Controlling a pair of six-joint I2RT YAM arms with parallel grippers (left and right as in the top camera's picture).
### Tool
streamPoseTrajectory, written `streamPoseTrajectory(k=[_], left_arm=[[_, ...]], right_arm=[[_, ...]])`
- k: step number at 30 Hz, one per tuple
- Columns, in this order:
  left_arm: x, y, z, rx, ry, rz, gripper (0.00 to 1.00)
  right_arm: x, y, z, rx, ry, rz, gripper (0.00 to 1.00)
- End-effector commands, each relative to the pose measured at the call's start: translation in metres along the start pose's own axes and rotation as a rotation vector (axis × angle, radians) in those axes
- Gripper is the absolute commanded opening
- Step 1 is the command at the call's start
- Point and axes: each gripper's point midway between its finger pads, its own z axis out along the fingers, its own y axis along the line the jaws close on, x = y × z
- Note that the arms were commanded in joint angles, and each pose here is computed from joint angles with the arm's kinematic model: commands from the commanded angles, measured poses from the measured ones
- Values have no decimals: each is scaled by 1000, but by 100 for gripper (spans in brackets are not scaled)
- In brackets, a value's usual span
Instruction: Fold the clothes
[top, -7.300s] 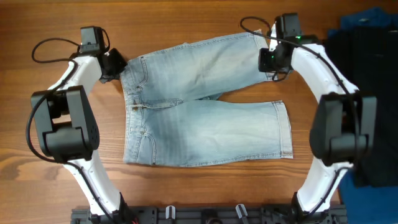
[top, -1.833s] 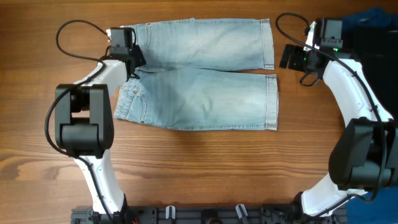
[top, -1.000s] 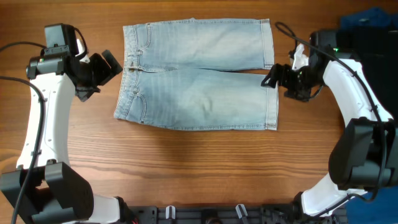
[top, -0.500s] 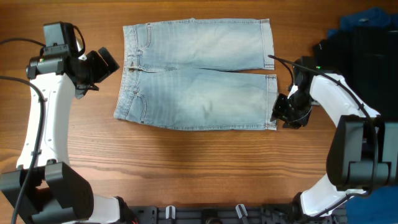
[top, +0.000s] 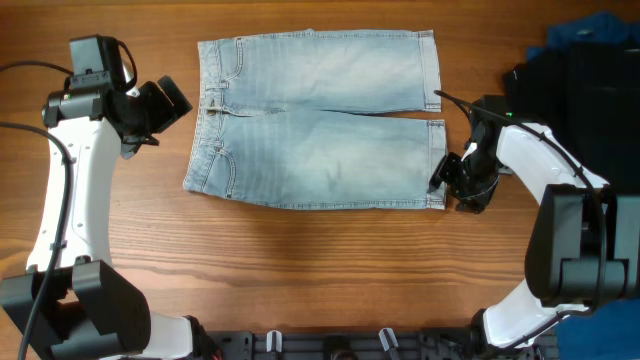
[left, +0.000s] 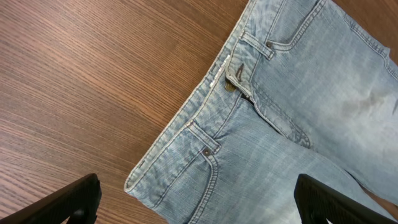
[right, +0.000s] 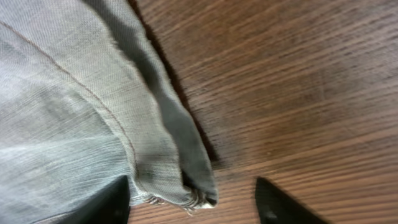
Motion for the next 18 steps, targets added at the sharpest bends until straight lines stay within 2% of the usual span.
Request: streamPoseTrajectory(k=[1, 4, 10, 13, 15, 17, 18], left_arm=[[1, 2, 2, -14, 1, 10, 100], [1, 2, 2, -15, 2, 10, 100], [1, 3, 2, -15, 2, 9, 100], [1, 3, 2, -15, 2, 10, 100], [1, 3, 2, -15, 2, 9, 100], [1, 3, 2, -16, 2, 9, 100], [1, 3, 2, -16, 3, 9, 100]], right_arm=[[4, 8, 2, -50, 22, 23, 72], [5, 14, 3, -67, 24, 17, 77], [14, 17, 17, -60, 29, 43, 80], [16, 15, 18, -56, 34, 50, 97], [16, 16, 18, -57, 33, 52, 80], [16, 16, 18, -57, 33, 54, 54], [16, 16, 18, -57, 33, 54, 46]])
